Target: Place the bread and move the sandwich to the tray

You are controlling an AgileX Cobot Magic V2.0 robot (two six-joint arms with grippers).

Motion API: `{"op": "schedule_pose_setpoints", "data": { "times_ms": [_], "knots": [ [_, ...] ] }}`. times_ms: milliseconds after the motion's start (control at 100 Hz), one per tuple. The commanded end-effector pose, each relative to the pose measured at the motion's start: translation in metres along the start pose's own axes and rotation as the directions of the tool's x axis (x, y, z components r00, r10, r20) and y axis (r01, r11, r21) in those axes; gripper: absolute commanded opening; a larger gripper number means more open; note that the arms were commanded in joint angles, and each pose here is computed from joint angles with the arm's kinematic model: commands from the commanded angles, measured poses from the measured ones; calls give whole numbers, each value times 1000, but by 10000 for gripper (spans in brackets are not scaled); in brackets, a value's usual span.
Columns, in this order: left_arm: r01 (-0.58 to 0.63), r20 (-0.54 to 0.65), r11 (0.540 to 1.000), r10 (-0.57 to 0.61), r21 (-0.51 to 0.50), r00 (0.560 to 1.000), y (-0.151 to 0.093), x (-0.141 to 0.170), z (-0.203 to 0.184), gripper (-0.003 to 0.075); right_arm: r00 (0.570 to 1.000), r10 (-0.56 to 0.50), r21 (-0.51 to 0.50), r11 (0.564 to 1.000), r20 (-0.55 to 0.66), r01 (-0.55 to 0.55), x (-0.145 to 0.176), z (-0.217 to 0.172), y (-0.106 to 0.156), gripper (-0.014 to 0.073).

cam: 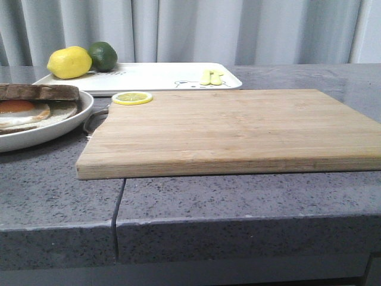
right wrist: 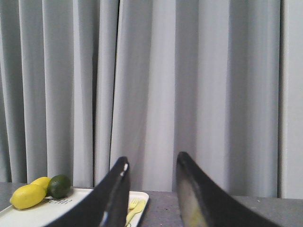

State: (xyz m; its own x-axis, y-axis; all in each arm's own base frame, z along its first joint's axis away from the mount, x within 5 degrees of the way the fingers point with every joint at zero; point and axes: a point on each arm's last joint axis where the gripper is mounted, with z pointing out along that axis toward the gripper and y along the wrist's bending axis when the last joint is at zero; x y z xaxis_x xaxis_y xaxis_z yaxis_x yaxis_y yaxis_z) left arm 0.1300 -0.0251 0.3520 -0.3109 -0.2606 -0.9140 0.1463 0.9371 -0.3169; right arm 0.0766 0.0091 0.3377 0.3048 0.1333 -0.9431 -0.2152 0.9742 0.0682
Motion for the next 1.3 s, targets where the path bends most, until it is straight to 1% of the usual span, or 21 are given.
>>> {"op": "schedule_pose_setpoints", "data": {
  "times_ms": [0,100,200,250,340,420,580,720,1030,1290],
  "knots": [
    [53,32,995,-51,-79,998,9,-12,0,429,999,-45,22,999,31,44,-8,1,-2,270],
    [95,3,976,-97,-197,995,28,-10,2,429,999,-42,12,999,23,42,-8,2,-1,270],
    [157,0,948,-164,-277,986,43,-10,6,429,999,-42,10,999,23,42,-8,2,-1,270],
    [202,-8,934,-213,-296,977,49,-9,10,429,999,-42,10,999,23,42,-8,2,-1,270],
    [259,-60,912,-292,-318,954,57,-4,19,429,999,-42,10,999,23,42,-8,2,-1,270],
    [273,-117,902,-327,-336,938,64,2,31,429,999,-41,10,999,22,41,-8,2,-1,270],
    [283,-194,883,-374,-375,907,79,11,53,429,999,-41,9,999,22,41,-8,2,-1,270],
    [273,-239,884,-379,-379,894,87,17,66,429,999,-41,8,999,21,41,-8,2,0,270],
    [296,-251,880,-402,-373,880,95,21,81,429,999,-41,1,999,20,41,-7,2,0,270],
    [278,-288,894,-385,-351,877,96,12,102,429,999,-41,-10,999,16,41,-7,2,1,270]
  ]
}}
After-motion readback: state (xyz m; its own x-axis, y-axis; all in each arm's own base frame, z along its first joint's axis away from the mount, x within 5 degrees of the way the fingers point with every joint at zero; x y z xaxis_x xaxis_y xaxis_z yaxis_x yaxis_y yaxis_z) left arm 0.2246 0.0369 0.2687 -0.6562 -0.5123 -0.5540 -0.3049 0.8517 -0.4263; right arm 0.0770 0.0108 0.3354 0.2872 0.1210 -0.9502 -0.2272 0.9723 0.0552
